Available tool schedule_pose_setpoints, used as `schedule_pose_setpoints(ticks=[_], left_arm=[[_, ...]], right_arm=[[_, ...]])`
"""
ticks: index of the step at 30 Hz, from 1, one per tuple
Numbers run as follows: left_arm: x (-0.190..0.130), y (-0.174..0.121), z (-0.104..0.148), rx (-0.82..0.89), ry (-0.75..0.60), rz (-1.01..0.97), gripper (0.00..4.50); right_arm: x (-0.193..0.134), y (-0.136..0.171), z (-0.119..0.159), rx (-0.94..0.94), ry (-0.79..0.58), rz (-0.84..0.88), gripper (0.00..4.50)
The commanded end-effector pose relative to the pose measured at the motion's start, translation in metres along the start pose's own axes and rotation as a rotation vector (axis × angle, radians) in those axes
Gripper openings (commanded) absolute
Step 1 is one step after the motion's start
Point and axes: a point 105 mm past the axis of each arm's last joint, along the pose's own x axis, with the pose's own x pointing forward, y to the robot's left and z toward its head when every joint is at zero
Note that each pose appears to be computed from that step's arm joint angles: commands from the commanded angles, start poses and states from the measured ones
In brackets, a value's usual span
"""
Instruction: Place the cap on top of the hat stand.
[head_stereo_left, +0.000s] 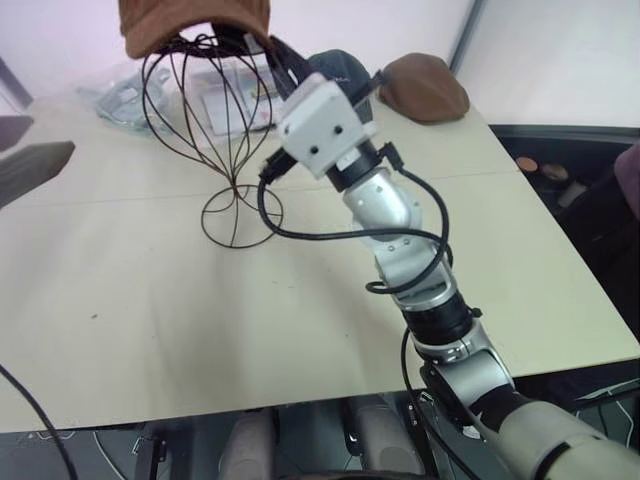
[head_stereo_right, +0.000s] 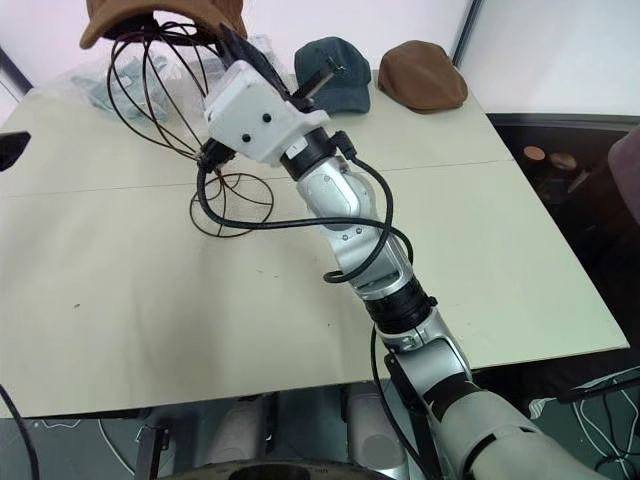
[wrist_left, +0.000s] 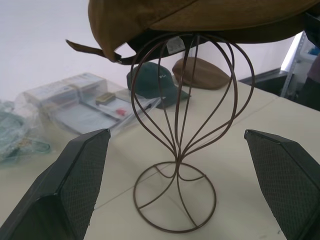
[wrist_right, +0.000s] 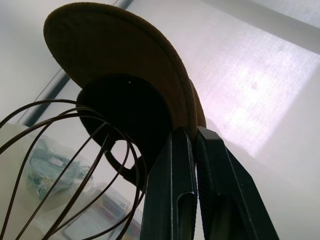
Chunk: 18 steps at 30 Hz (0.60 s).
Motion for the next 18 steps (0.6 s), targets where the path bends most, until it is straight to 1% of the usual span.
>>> schedule_pose_setpoints(ticks=[1, 9, 14, 18], left_arm=[[0.007, -0.002, 0.008, 0.028, -0.029, -0.006, 4.5], [0.021, 0.0, 0.0, 0.007, -0.018, -0.033, 4.5], [0.027, 0.001, -0.008, 0.0, -0.006, -0.059, 4.5], [0.03, 0.003, -0.008, 0.001, -0.005, -0.074, 4.5]], right_arm=[[-0.003, 0.001, 0.014, -0.019, -0.045, -0.009, 0.04], [-0.011, 0.008, 0.009, -0.069, -0.014, 0.008, 0.04], [-0.014, 0.009, 0.014, -0.124, -0.025, 0.015, 0.04], [-0.022, 0.011, 0.018, -0.147, -0.04, 0.029, 0.04]])
